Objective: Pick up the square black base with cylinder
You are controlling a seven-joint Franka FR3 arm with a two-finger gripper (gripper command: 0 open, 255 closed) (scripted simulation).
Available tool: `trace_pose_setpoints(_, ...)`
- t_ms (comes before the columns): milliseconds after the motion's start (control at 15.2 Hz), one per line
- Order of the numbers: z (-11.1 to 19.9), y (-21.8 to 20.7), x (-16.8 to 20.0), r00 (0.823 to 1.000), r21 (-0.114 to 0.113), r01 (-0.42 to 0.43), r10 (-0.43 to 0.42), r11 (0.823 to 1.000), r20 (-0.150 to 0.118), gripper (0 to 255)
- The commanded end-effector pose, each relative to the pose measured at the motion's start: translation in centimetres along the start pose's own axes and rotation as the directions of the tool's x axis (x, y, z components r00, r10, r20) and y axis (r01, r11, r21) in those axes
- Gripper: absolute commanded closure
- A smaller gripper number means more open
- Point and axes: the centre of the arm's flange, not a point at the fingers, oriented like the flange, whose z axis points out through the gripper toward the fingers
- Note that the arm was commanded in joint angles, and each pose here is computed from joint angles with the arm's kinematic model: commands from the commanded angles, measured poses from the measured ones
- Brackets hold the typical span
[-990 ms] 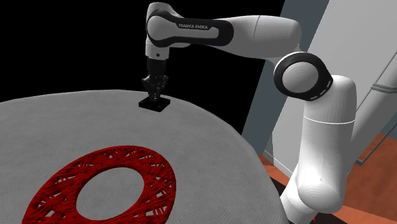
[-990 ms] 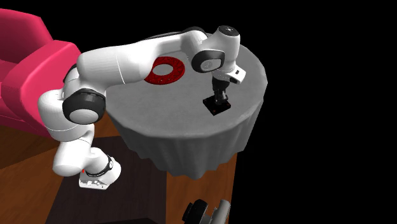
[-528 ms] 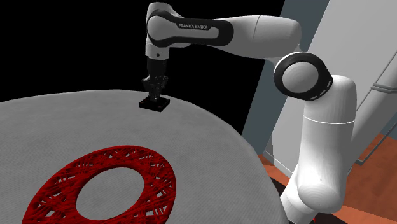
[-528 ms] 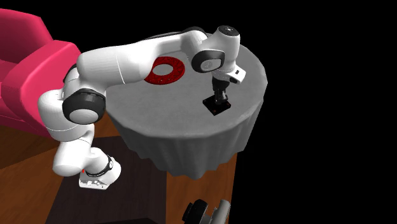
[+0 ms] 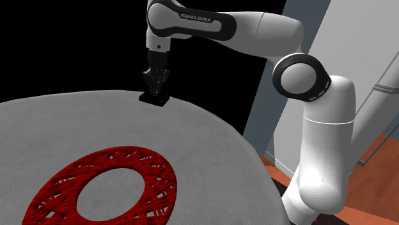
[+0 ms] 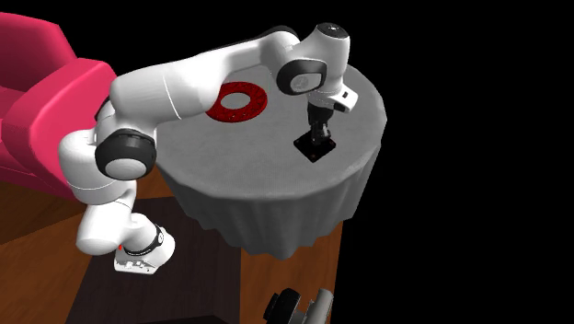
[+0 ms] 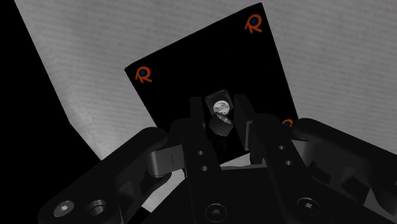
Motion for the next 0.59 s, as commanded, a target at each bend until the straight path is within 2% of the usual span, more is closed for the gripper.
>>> trace_pose_setpoints(0, -1.2, -0.1, 0.0, 1.0, 0.0, 0.0, 0.0, 1.0, 0.0, 255)
trace_pose_setpoints(528, -5.0, -0.3, 0.0, 1.0, 0.0, 0.0, 0.0, 1.0, 0.0, 255)
